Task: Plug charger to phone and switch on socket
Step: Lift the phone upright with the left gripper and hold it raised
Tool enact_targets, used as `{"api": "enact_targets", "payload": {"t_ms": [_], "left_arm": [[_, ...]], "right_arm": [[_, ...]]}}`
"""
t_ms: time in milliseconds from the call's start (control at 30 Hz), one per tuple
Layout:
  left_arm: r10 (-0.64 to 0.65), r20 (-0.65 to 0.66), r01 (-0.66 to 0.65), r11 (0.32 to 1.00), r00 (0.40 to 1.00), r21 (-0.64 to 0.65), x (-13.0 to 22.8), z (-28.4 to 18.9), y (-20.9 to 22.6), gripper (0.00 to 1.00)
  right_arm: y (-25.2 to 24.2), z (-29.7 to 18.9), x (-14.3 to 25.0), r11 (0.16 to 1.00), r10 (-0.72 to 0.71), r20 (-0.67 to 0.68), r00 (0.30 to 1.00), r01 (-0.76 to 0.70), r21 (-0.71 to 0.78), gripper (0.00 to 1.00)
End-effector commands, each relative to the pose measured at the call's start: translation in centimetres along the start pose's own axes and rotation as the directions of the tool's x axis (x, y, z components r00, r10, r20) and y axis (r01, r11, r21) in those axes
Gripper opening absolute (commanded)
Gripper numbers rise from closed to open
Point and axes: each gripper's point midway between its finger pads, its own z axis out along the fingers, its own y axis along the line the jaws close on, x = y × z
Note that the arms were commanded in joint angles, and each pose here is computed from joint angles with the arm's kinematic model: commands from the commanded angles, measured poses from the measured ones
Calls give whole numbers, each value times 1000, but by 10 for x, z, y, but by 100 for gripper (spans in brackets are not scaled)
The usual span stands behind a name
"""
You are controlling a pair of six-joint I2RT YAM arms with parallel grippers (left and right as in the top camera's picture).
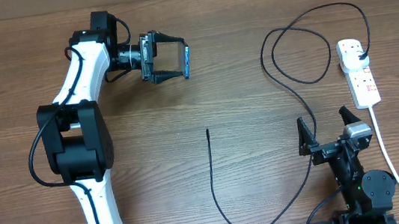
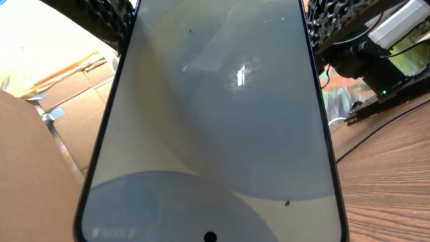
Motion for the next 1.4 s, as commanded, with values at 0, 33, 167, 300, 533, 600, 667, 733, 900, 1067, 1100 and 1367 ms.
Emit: {"api": "enact_targets", "payload": {"t_ms": [0,33,167,300,533,600,667,733,900,1067,1100,1367], "left_arm": [[48,-49,-46,998,998,35,12,-1,-13,4],[48,-49,-46,998,998,35,12,-1,-13,4],[48,-49,-46,998,998,35,12,-1,-13,4],[47,-49,-45,998,998,34,12,-1,-12,4],[47,-46,-46,998,998,33,11,-1,-12,4],[47,-46,-46,998,998,33,11,-1,-12,4],[47,-42,-46,998,998,30,10,-1,-12,4],[46,17,-46,999,999,-6,0,-1,-6,4],[14,126,-4,997,992,-82,-17,-2,9,4],[-6,202,36,989,979,-144,-28,-2,23,4],[-12,213,45,987,977,-153,-29,-3,25,4],[-35,360,134,958,932,-255,-48,-14,51,4]], "right_arm": [[0,0,2,1000,-5,2,1000,5,2,100],[0,0,2,1000,-5,2,1000,5,3,100],[0,0,2,1000,-5,2,1000,5,3,100],[0,0,2,1000,-5,2,1000,5,3,100],[0,0,2,1000,-5,2,1000,5,3,100],[0,0,2,1000,-5,2,1000,5,3,100],[0,0,2,1000,-5,2,1000,5,3,100],[0,0,2,1000,-5,2,1000,5,3,100],[0,0,2,1000,-5,2,1000,5,3,100],[0,0,2,1000,-5,2,1000,5,3,100],[0,0,2,1000,-5,2,1000,5,3,100],[0,0,2,1000,-5,2,1000,5,3,100]]}}
